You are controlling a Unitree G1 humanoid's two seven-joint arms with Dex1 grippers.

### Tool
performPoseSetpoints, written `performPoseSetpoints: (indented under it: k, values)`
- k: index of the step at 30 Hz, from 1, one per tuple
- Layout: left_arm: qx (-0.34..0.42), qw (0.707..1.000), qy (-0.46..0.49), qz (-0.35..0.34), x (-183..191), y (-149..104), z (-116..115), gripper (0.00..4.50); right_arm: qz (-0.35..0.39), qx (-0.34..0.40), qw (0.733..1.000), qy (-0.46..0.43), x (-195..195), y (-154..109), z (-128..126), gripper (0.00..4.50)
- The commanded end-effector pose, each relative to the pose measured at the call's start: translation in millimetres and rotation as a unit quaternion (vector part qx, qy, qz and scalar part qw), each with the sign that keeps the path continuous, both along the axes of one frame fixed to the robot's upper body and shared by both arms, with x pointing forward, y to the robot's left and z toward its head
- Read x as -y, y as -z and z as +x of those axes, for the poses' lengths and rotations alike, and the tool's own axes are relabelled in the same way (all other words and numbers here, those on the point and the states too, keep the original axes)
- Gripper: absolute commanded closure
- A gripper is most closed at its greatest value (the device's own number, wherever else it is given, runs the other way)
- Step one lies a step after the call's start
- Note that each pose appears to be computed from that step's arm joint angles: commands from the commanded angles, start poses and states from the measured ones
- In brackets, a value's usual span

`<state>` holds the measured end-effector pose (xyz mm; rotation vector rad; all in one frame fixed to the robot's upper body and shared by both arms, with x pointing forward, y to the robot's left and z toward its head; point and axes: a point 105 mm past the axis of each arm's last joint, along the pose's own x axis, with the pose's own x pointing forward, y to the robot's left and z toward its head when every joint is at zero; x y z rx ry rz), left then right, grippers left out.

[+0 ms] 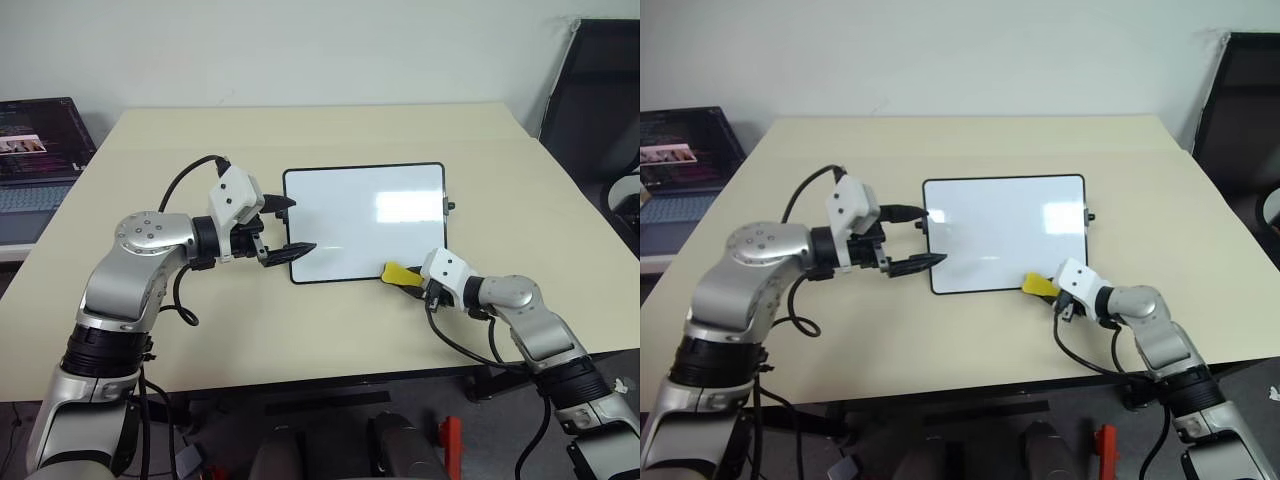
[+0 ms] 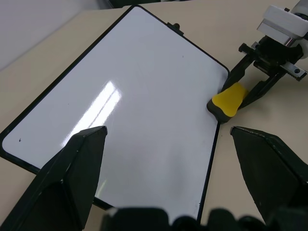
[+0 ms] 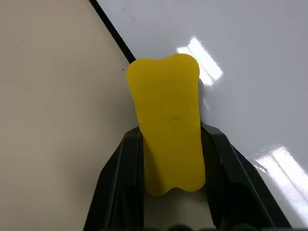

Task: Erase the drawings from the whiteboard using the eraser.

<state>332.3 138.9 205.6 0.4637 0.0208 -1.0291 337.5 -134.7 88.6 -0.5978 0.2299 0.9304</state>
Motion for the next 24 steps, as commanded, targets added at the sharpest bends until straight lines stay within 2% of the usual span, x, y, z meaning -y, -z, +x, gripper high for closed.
performPoseSetpoints:
  k: [1, 5, 8, 10, 16, 20, 24]
  values:
    - [0.028, 1.000, 0.004, 0.005, -1, -13, -1, 0.00, 0.038, 0.031, 0.999, 0.023, 16, -38, 4, 3.28]
    - [0.027, 1.000, 0.007, 0.003, 1, -10, 1, 0.00, 0.022, 0.082, 0.992, 0.093, 39, -56, 23, 3.28]
    - [0.027, 1.000, 0.015, 0.000, 7, -10, 2, 0.00, -0.029, 0.106, 0.980, 0.168, 67, -51, 44, 3.28]
    - [0.029, 0.999, 0.019, -0.001, 8, -11, 2, 0.00, -0.041, 0.112, 0.976, 0.183, 71, -50, 50, 3.28]
    - [0.031, 0.999, 0.020, 0.000, 7, -12, 3, 0.00, -0.062, 0.106, 0.981, 0.150, 50, -38, 48, 3.28]
    - [0.031, 0.999, 0.019, 0.001, 7, -13, 2, 0.00, -0.060, 0.083, 0.991, 0.091, 22, -27, 33, 3.28]
    - [0.031, 0.999, 0.019, 0.001, 7, -13, 2, 0.00, -0.078, 0.030, 0.996, 0.022, 2, -6, 8, 3.29]
